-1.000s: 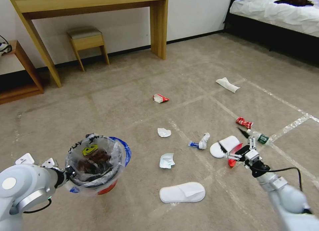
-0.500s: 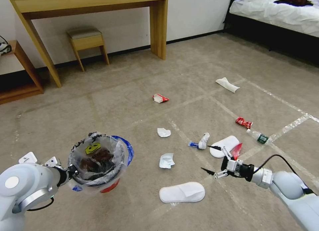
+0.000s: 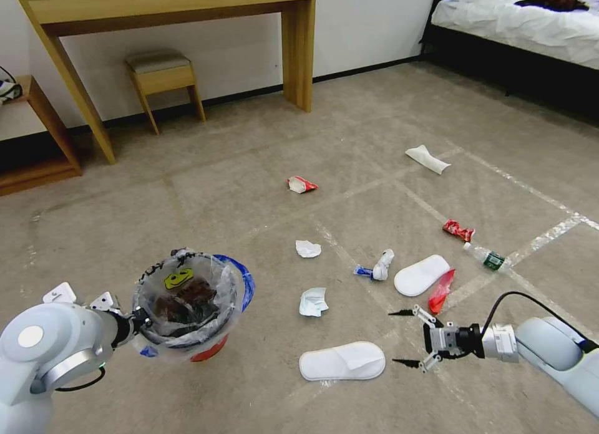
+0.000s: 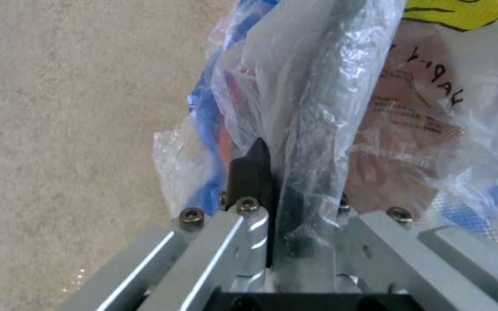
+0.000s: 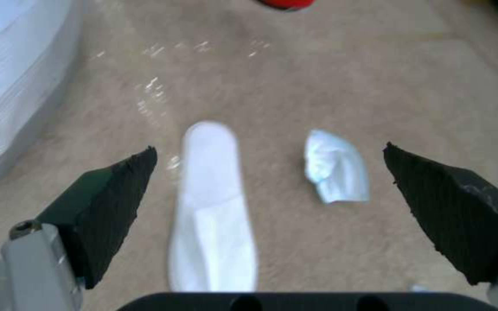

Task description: Pick up the trash bin and place the garbage on the floor into it.

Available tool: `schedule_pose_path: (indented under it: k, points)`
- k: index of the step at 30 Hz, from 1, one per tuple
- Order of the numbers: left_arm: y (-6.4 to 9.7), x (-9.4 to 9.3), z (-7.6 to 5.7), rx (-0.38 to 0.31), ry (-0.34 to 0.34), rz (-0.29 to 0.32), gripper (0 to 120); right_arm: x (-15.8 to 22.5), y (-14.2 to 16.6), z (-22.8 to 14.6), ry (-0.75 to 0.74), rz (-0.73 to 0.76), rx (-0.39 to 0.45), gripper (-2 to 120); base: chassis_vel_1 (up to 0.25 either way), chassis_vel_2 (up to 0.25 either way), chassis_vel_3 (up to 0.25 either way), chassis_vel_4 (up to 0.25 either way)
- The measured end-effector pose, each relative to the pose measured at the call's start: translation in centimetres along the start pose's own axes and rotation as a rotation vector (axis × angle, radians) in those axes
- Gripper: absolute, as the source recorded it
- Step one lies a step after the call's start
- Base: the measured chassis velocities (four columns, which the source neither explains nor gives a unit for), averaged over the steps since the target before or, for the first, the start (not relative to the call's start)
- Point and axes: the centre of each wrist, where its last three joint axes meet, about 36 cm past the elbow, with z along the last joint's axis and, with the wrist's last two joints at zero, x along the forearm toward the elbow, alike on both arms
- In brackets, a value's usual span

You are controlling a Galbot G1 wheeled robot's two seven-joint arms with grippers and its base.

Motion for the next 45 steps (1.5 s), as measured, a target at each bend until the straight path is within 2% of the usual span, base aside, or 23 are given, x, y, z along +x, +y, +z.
schedule_pose_path:
  k: [8,11,14,19,20,25,35,45]
  points:
    - [0.1,0.2,0.7,-0.002,0.003,-0.002,4,-1.6,0.1,0.3,0.020,-0.060,-0.055,100,0.000,0.000,0.000,0.000]
    - [0.2,0.0,1.0,0.004,0.006,-0.009,4,-4.1,-0.1,0.4,-0.014,-0.085,-0.126,100,0.000,0.000,0.000,0.000]
    - [0.3,-0.1,1.0,0.007,0.006,-0.011,4,-5.7,-1.2,0.4,-0.029,-0.108,-0.160,100,0.000,0.000,0.000,0.000]
    - [0.3,-0.3,0.8,0.011,0.004,-0.016,4,-8.5,-2.9,0.7,-0.045,-0.139,-0.178,100,0.000,0.000,0.000,0.000]
    - [0.3,-0.4,0.8,0.012,0.002,-0.018,4,-9.9,-3.1,1.4,-0.050,-0.149,-0.211,100,0.000,0.000,0.000,0.000]
    - [0.3,-0.5,0.6,0.016,0.002,-0.020,4,-12.0,-3.1,3.6,-0.049,-0.178,-0.266,100,0.000,0.000,0.000,0.000]
    - [0.3,-2.0,0.1,0.029,0.011,-0.030,4,-9.4,-2.6,6.7,0.001,-0.178,-0.286,100,0.000,0.000,0.000,0.000]
    - [0.4,-2.5,0.2,0.033,0.011,-0.036,4,-6.6,-1.3,9.5,0.048,-0.193,-0.368,100,0.000,0.000,0.000,0.000]
